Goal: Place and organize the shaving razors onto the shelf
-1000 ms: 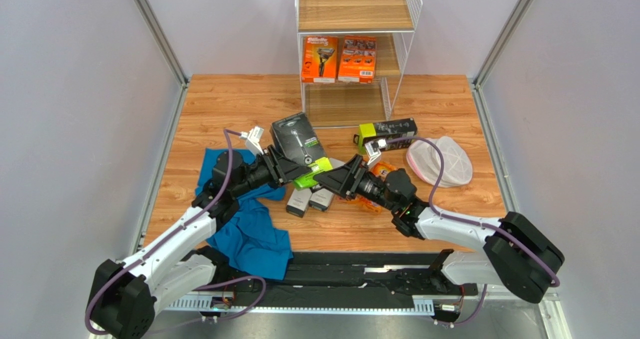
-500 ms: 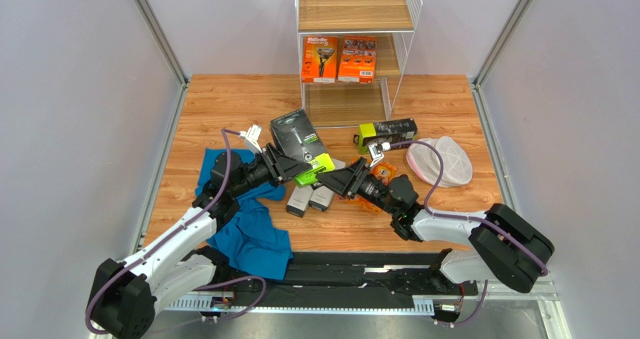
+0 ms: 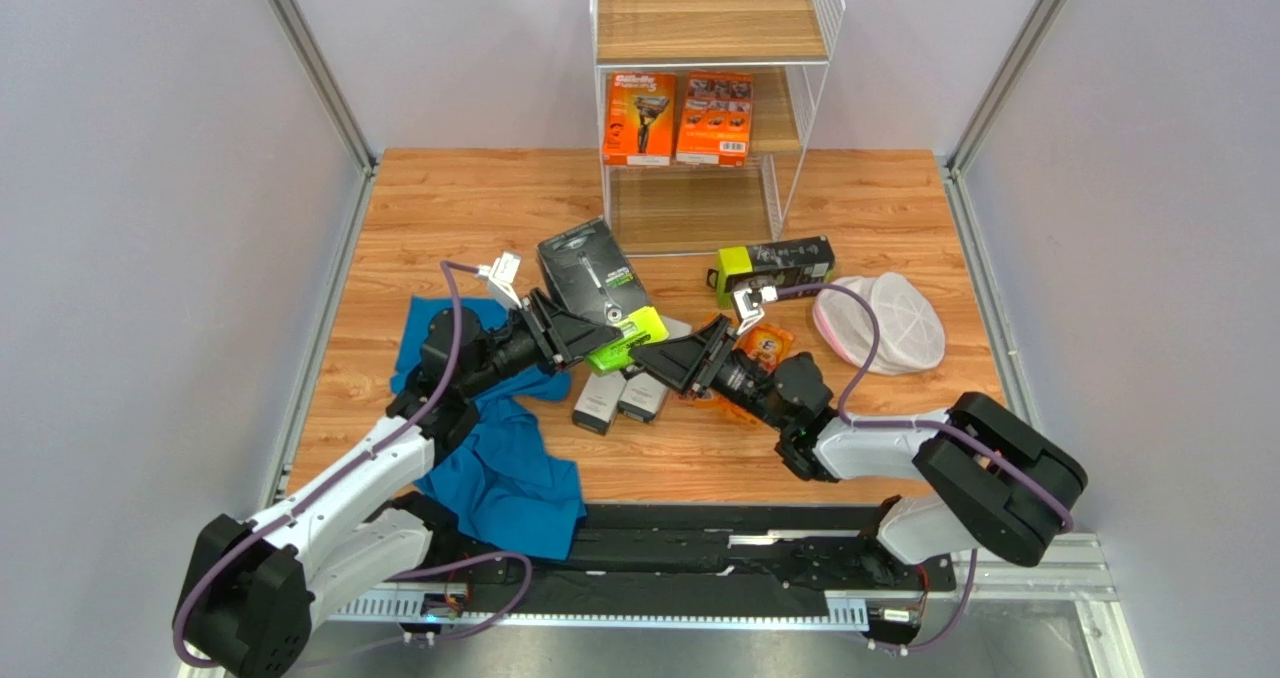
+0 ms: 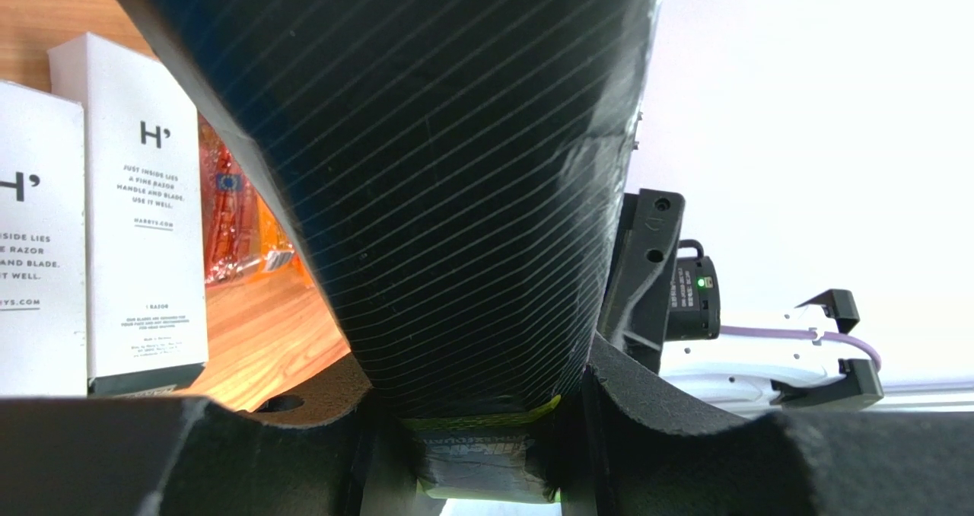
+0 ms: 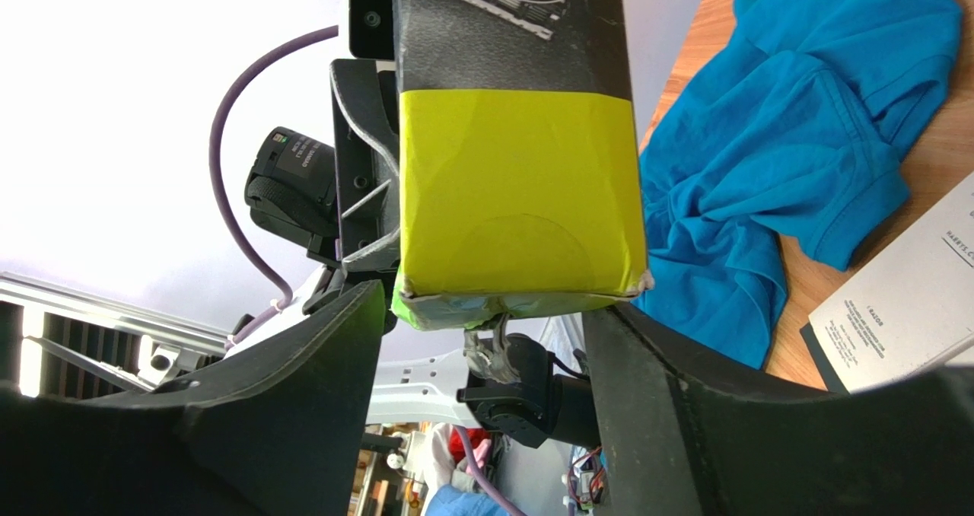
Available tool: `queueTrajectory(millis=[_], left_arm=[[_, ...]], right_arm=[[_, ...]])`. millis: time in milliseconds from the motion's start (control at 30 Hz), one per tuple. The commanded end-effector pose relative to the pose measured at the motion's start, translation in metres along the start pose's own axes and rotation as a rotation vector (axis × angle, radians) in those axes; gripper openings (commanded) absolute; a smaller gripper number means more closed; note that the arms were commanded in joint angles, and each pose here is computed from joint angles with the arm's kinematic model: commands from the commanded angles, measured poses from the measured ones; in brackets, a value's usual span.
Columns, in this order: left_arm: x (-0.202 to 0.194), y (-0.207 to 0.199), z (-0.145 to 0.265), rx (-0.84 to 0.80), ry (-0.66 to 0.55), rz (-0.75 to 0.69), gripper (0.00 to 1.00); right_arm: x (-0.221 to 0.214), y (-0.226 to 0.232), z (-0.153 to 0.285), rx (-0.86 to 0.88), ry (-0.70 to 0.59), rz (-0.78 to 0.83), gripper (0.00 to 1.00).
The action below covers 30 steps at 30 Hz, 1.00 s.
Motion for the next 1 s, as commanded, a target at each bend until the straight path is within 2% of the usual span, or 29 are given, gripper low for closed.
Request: queueTrajectory(millis=[0,100,333,500,833,967], left_arm=[[-0.001,-0.020,0.005,-0.126,0.023,-0.055,0.00],[-0.003,-0.020,0.006,-0.130,0.028,-0.056,0.00],[-0.003,-0.024,0.009,-0.153,0.022,-0.066,0.00],[-0.001,-0.030,0.014,-0.174,-0.015,-0.063,0.00],[-0.001,-0.040,0.019,-0.221,-0.003,-0.076,0.00],[-0.002,-0.038,0.019,-0.214,-0.006,-0.072,0.00]], right_arm=[[0.004,0.026,-0.003,0.142,-0.032,0.015,0.72],[0.004,0.024,-0.004,0.138,-0.036,0.004,0.74],[0.006,0.015,-0.005,0.096,-0.054,-0.021,0.73],[0.007,0.000,-0.003,0.013,-0.073,-0.030,0.73],[0.012,-0.005,-0.002,-0.122,-0.102,0.015,0.75],[0.011,0.004,-0.005,-0.079,-0.086,0.036,0.73]])
Point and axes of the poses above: each gripper's point midway between its finger pads, its own z axis back along the fingers, its own y axis along the line the jaws close on, x = y × z, the point moved 6 cm from there along z, back along the fingers, and after that the axes turned 8 degrees about -z, right-handed, at the moved point
